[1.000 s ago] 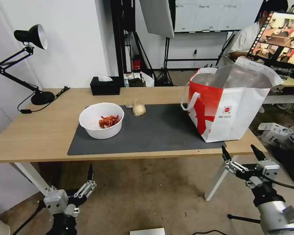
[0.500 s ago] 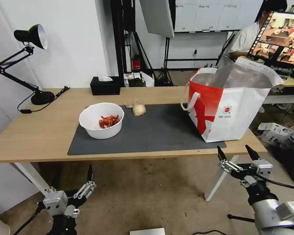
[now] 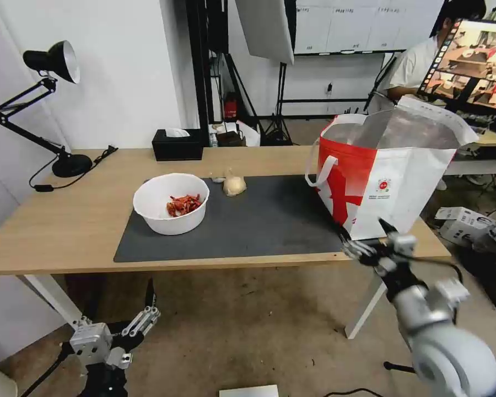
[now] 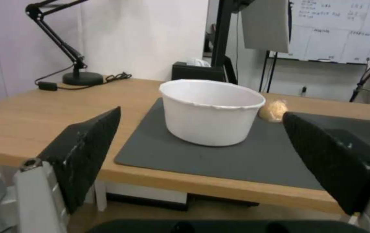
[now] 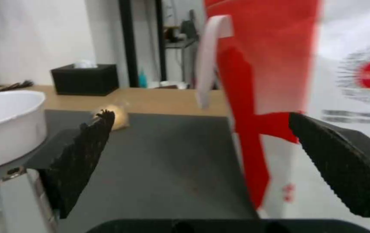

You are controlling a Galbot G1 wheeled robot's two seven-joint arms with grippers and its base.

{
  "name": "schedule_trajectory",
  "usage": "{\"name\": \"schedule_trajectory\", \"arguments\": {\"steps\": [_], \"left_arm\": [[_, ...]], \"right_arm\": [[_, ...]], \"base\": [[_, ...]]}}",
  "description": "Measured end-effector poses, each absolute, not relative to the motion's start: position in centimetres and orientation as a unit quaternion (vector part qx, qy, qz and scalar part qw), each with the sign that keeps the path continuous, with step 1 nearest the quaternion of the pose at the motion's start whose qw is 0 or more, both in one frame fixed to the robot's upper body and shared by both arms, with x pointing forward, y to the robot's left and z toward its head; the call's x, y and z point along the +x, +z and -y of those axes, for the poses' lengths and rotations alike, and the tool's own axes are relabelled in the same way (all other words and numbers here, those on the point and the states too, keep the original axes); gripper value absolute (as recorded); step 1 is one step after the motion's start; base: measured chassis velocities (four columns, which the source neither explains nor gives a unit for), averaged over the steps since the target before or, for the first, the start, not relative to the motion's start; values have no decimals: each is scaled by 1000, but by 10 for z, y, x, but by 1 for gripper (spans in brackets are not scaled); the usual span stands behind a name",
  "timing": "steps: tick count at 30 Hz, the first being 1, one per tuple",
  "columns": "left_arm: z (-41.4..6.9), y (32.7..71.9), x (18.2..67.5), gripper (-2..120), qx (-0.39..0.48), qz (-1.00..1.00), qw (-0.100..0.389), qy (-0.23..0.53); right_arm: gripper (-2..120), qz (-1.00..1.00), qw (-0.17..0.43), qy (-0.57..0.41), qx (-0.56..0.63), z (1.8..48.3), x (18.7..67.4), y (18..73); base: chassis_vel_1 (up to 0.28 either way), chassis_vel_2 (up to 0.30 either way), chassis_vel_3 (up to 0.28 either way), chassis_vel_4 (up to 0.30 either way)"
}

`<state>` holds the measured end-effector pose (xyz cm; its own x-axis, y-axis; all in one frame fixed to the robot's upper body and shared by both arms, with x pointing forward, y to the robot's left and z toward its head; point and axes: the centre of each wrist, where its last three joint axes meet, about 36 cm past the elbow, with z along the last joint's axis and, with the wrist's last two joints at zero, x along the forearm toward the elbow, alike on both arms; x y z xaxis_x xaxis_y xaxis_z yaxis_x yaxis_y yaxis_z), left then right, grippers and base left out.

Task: Pick up the trash from the table and place it into the takeout bag.

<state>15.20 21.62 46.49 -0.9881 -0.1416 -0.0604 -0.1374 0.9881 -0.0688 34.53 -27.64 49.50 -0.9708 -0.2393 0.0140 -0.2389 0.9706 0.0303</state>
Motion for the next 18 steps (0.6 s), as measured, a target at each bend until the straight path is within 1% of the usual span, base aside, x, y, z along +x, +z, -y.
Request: {"name": "schedule_trajectory", "arguments": {"steps": [5, 6, 7, 9, 10, 11, 13, 14, 15, 17, 18], "left_arm": [[-216, 466, 150, 100, -78, -996, 31, -33], [-216, 466, 149, 100, -80, -996, 30, -33], [-216, 466, 149, 100, -80, -996, 30, -33], [-215, 466, 148, 100, -82, -996, 30, -32], [-215, 466, 147, 100, -85, -996, 29, -31], [-215, 466, 147, 100, -85, -996, 29, -31], [-215, 466, 146, 100, -87, -995, 29, -30], [-214, 466, 145, 100, -90, -995, 28, -29], [-214, 466, 145, 100, -90, -995, 28, -29], [-214, 467, 145, 100, -95, -995, 29, -28], [-214, 467, 145, 100, -96, -995, 29, -28]], "right_arm": [[100, 987, 22, -16, 156, 269, 385, 492], [100, 985, 24, -16, 167, 265, 406, 493], [100, 985, 24, -16, 167, 265, 406, 493], [100, 984, 22, -17, 177, 259, 431, 495], [100, 983, 20, -16, 182, 254, 452, 496], [100, 983, 20, -16, 182, 254, 452, 496], [100, 982, 23, -17, 188, 249, 471, 496], [100, 979, 29, -19, 199, 243, 491, 495], [100, 979, 29, -19, 199, 243, 491, 495], [100, 977, 33, -17, 212, 234, 522, 496], [100, 976, 34, -17, 215, 231, 529, 497]], "base": [[0, 0, 0, 0], [0, 0, 0, 0], [0, 0, 0, 0], [0, 0, 0, 0], [0, 0, 0, 0], [0, 0, 0, 0], [0, 0, 0, 0], [0, 0, 0, 0], [0, 0, 0, 0], [0, 0, 0, 0], [0, 0, 0, 0]]}}
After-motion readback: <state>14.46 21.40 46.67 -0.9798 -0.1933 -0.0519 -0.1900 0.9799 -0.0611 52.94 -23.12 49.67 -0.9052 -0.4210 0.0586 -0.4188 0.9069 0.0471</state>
